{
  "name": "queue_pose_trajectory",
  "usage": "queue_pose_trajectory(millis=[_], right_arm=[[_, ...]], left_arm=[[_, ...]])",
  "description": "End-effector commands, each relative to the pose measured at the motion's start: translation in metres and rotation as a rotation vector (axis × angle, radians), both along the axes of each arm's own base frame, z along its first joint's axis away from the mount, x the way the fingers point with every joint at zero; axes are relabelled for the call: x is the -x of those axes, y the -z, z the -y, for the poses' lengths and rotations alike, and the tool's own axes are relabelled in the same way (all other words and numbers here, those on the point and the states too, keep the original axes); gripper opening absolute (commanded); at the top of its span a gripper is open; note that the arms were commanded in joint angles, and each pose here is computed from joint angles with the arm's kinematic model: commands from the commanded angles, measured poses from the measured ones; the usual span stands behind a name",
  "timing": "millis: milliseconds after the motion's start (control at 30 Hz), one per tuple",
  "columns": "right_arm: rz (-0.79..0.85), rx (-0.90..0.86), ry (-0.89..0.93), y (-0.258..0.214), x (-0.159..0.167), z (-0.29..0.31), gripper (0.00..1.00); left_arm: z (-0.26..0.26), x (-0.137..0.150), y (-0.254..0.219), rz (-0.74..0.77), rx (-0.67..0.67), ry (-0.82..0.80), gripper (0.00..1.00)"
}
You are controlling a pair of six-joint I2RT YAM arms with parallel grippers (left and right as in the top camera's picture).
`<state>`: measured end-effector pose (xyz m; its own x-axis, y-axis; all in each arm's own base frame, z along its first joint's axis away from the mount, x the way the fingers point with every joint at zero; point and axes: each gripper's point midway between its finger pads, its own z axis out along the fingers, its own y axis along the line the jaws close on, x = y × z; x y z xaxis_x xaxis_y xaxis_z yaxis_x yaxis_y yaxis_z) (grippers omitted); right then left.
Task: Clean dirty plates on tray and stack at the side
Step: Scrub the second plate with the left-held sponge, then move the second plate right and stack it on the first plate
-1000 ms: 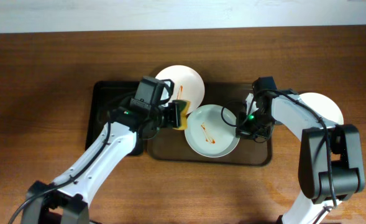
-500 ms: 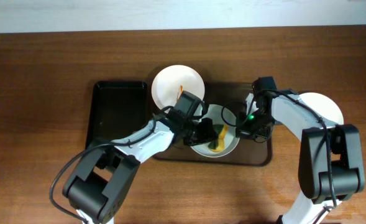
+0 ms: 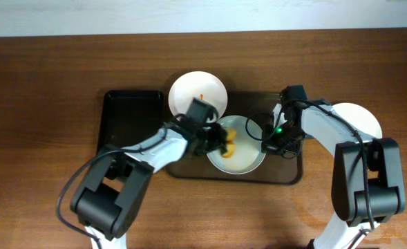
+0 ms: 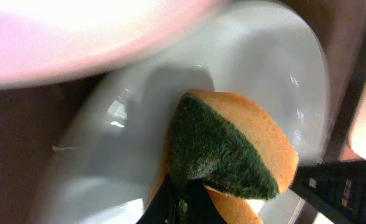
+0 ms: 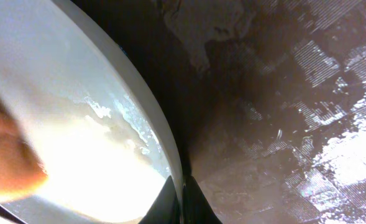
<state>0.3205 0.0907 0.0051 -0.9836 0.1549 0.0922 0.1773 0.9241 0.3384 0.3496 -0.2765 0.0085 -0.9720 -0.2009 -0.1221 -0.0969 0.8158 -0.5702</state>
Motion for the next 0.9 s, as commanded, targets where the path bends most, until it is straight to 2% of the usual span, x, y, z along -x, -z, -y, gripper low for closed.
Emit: queue_pose_trajectory(millis=[0, 100, 167, 233, 367, 433, 467, 567, 733, 867], right_arm=[[-0.030, 0.018, 0.001, 0.007, 0.007, 0.001, 0.04], [-0.033, 0.018, 0.001, 0.007, 0.007, 0.001, 0.04], [-0.034, 0.018, 0.001, 0.007, 0.007, 0.001, 0.04], [-0.033, 0.026, 0.003, 0.008, 0.007, 0.003, 0.04], [-0.016, 0.062, 0.002, 0.005, 0.003, 0.009, 0.04], [0.038, 0.110, -0.002, -0.013, -0.006, 0.017, 0.04], [0.073, 0.148, 0.001, -0.027, -0.011, 0.023, 0.04], [0.198, 0.274, 0.023, -0.069, -0.022, 0.046, 0.04], [0.432, 0.595, 0.113, -0.147, -0.025, 0.104, 0.04], [0.513, 0.720, 0.109, -0.175, -0.021, 0.109, 0.04]], left_arm=[[-0.044, 0.001, 0.010, 0.033, -0.169, 0.052, 0.00], [-0.039, -0.017, -0.022, 0.240, -0.177, 0.214, 0.00], [-0.037, -0.035, -0.072, 0.374, -0.148, 0.215, 0.00], [-0.042, -0.036, -0.116, 0.457, -0.122, 0.190, 0.00], [-0.074, -0.014, -0.132, 0.408, -0.219, 0.148, 0.00], [-0.107, -0.003, -0.118, 0.338, -0.384, 0.101, 0.00], [-0.119, -0.002, -0.114, 0.316, -0.424, 0.082, 0.00], [-0.139, -0.006, -0.112, 0.289, -0.440, 0.035, 0.00], [-0.178, -0.019, -0.112, 0.265, -0.455, -0.070, 0.00], [-0.205, -0.024, -0.111, 0.242, -0.466, -0.138, 0.00]])
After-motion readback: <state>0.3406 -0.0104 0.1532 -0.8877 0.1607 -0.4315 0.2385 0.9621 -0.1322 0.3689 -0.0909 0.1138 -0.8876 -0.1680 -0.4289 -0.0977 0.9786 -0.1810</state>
